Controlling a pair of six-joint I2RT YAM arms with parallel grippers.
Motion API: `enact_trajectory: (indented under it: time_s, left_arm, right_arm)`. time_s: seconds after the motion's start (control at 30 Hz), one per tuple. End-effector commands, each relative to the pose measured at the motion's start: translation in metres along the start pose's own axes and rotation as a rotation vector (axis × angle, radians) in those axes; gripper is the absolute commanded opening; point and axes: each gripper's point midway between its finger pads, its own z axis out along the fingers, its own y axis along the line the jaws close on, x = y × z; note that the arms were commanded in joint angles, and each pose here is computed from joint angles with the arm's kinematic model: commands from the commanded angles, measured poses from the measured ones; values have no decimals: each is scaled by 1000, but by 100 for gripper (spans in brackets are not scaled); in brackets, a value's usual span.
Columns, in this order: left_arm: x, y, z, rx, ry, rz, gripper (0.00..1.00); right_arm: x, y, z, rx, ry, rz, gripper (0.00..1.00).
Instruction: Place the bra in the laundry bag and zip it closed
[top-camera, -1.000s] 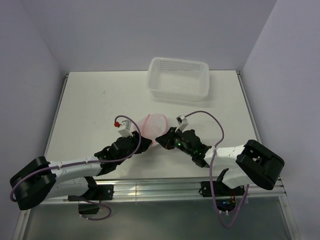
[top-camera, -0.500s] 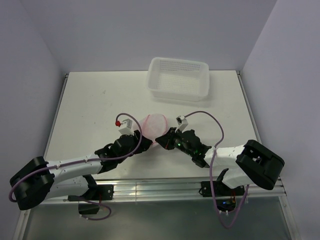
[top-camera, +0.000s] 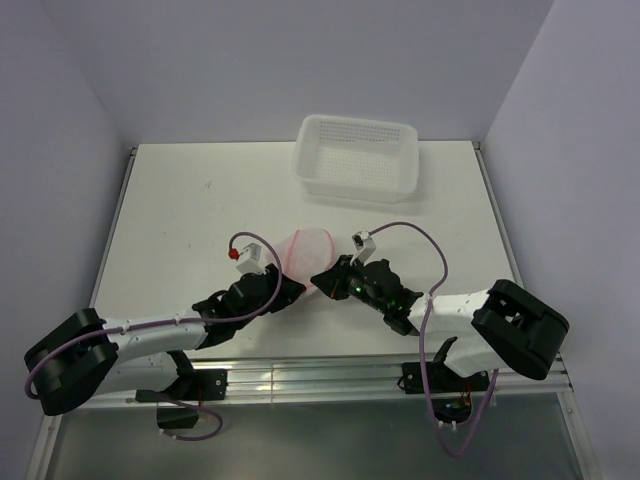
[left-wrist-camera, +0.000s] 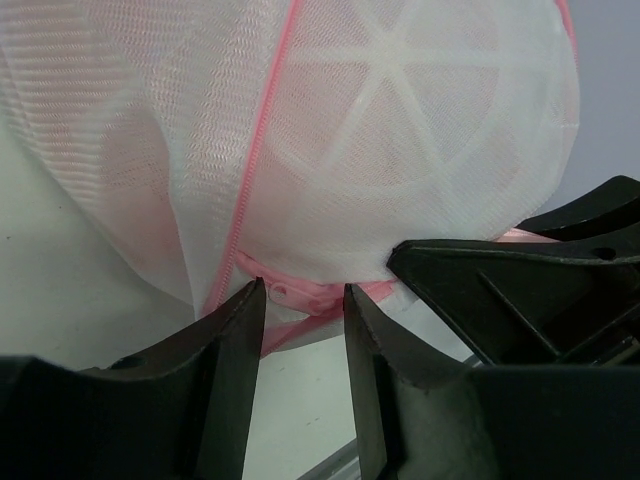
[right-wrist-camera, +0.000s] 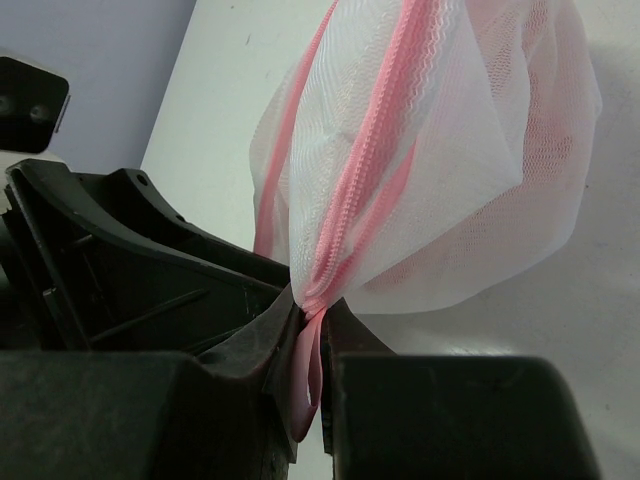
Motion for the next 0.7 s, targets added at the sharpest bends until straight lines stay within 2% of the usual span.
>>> enact_trajectory:
  time_s: [0.0, 0.33, 0.67]
  left_arm:
    - [3, -11, 2, 49, 9, -77, 43]
    - [-18, -8, -5, 76, -110, -136, 33]
    - [-19, -4, -2, 110, -146, -152, 33]
  right_arm:
    - [-8, 10, 2, -31, -35, -11, 0]
    - [-8, 10, 1, -34, -38, -8, 0]
    - [-2, 11, 1, -49, -13, 0, 0]
